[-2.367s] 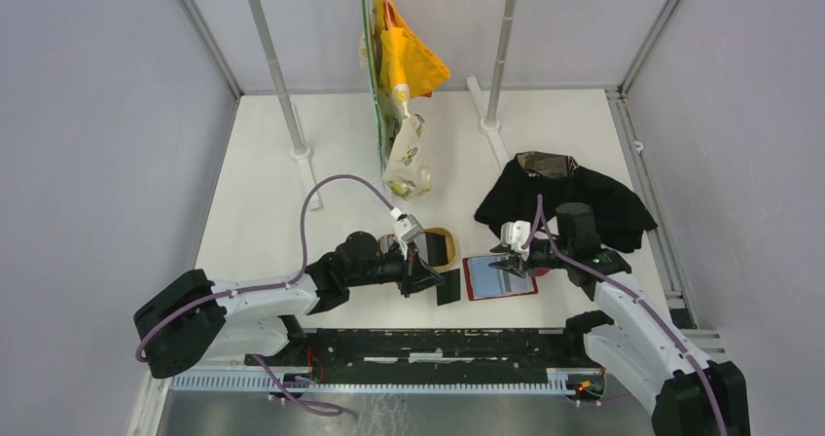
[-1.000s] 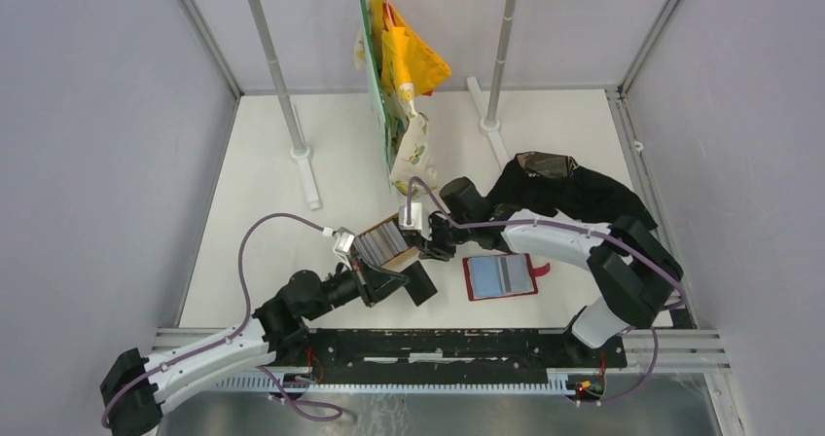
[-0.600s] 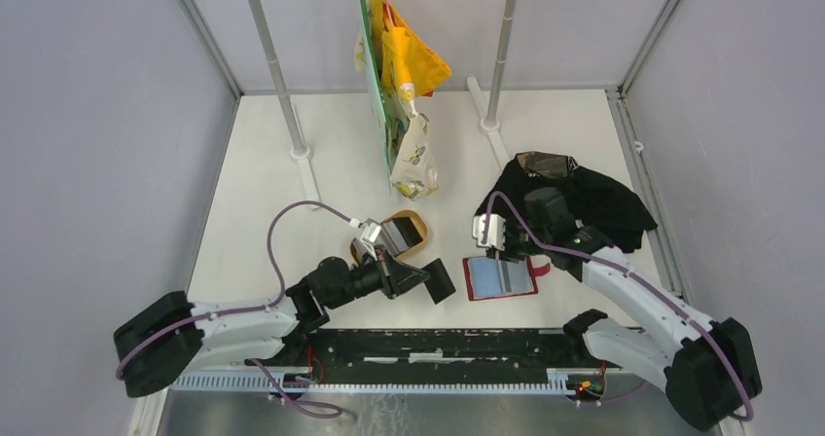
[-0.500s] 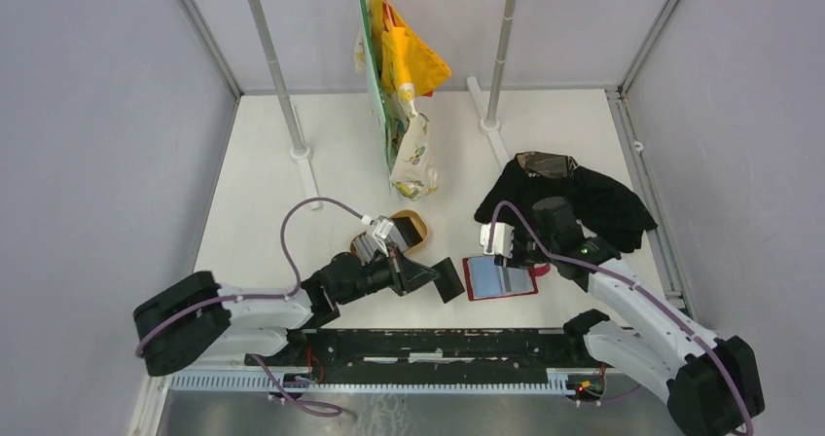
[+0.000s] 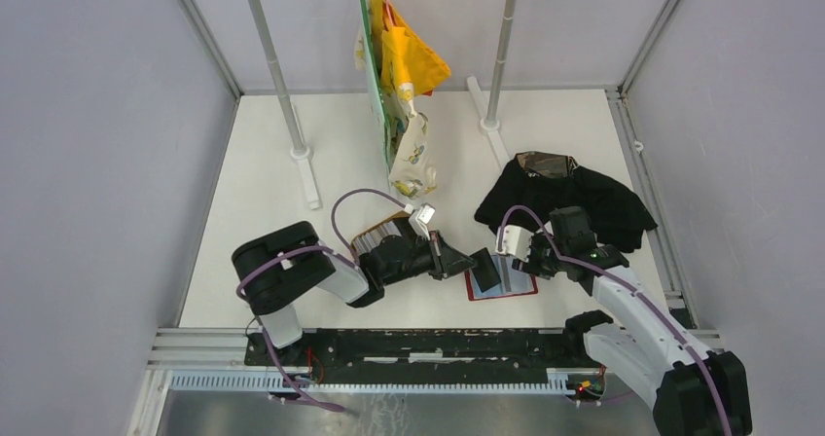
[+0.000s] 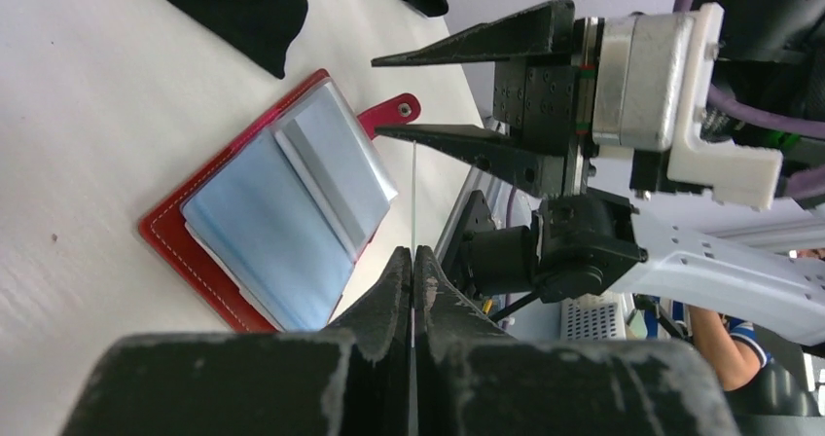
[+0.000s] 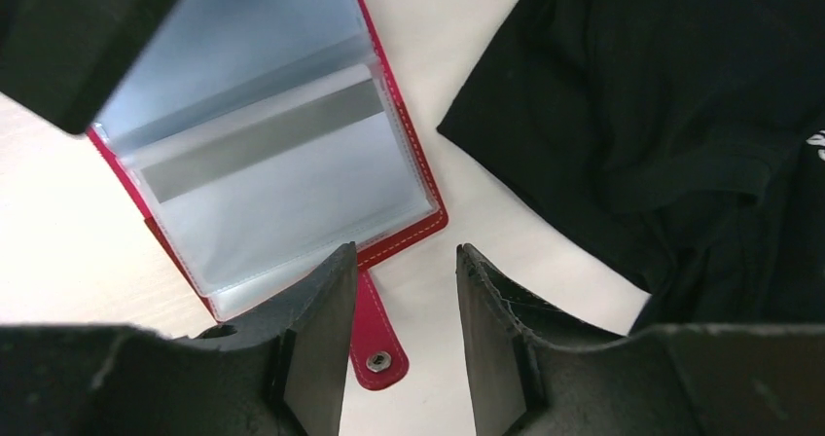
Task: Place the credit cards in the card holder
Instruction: Insert the credit card into the card holder.
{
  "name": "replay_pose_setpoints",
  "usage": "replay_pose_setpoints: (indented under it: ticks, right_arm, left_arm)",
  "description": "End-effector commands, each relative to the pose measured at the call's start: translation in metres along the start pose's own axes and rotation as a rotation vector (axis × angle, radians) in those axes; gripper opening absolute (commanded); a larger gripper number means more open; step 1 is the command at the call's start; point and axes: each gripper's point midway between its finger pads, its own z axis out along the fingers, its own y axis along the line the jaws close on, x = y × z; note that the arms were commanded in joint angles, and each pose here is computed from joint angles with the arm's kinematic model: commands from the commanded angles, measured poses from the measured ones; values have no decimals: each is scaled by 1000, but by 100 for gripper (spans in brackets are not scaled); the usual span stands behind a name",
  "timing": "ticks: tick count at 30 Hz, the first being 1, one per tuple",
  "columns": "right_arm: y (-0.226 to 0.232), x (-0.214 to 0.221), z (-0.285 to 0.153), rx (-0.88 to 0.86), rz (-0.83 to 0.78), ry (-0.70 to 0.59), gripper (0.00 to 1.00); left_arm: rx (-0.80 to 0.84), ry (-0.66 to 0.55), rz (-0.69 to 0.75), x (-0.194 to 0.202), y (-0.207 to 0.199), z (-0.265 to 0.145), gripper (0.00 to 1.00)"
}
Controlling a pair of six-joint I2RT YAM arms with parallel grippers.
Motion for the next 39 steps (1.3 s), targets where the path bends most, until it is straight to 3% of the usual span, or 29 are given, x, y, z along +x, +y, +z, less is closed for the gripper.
replay_pose_setpoints:
  ticks: [1,11,39]
  right_arm:
    - [1,1,1,-31,17,17,48]
    - [13,9,8,-108,44,52,48]
    - [20,13,11,-143,50,68,48]
  left_arm:
    - [48,-18,-74,-5,-11,17,2]
    - [-66,8,-81,7,18,25,2]
    - [-106,32,-126,18,37,39,2]
